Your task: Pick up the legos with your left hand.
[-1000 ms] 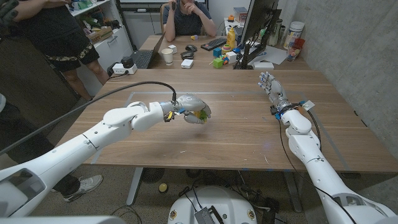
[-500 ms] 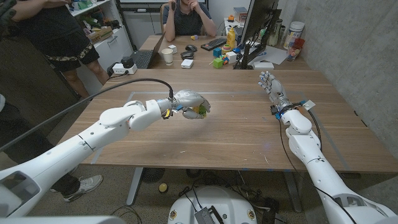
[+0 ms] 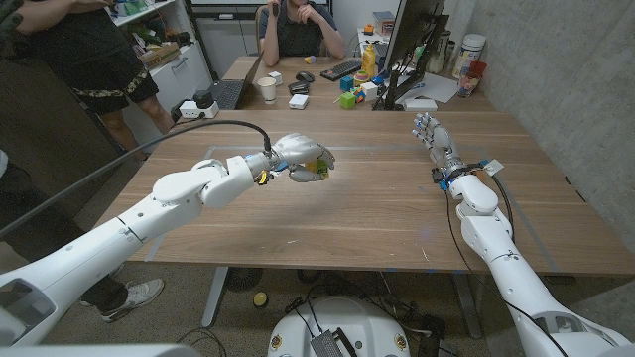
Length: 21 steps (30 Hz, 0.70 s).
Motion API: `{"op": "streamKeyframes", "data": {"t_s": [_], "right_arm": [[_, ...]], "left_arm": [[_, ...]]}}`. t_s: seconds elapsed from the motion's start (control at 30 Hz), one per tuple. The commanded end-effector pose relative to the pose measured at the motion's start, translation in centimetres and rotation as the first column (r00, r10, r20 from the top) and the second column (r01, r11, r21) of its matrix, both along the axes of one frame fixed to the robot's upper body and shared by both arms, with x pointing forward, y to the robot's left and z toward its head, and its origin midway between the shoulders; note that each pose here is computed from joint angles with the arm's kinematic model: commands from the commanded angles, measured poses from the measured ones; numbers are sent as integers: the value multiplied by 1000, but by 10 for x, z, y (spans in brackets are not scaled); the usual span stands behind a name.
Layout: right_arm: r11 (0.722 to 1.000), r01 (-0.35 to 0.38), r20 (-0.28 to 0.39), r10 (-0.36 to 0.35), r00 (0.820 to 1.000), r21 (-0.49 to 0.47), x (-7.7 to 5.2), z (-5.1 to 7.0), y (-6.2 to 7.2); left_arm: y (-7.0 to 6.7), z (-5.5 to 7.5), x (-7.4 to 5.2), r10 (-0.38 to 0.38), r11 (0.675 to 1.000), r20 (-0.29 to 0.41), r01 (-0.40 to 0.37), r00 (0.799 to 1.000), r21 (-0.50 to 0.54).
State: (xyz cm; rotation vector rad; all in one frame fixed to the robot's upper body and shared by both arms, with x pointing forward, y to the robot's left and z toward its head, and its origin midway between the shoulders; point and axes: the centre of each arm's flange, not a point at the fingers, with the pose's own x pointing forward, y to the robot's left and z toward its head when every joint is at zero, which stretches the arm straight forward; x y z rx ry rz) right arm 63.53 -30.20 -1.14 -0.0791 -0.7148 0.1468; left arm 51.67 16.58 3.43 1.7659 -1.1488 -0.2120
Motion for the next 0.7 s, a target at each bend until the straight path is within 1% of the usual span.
{"op": "streamKeyframes", "data": {"t_s": [0.03,0.43,0.7], "right_arm": [[1000,3,7,-3,1000,5,-2,0,0],[1000,5,12,-5,1000,5,-3,0,-1],[1000,6,17,-6,1000,7,-3,0,-1]], "left_arm": [[6,12,-9,-19,998,44,22,999,-63],[7,12,-9,-15,997,47,19,999,-77],[11,18,-12,-19,994,69,26,997,-106]]}}
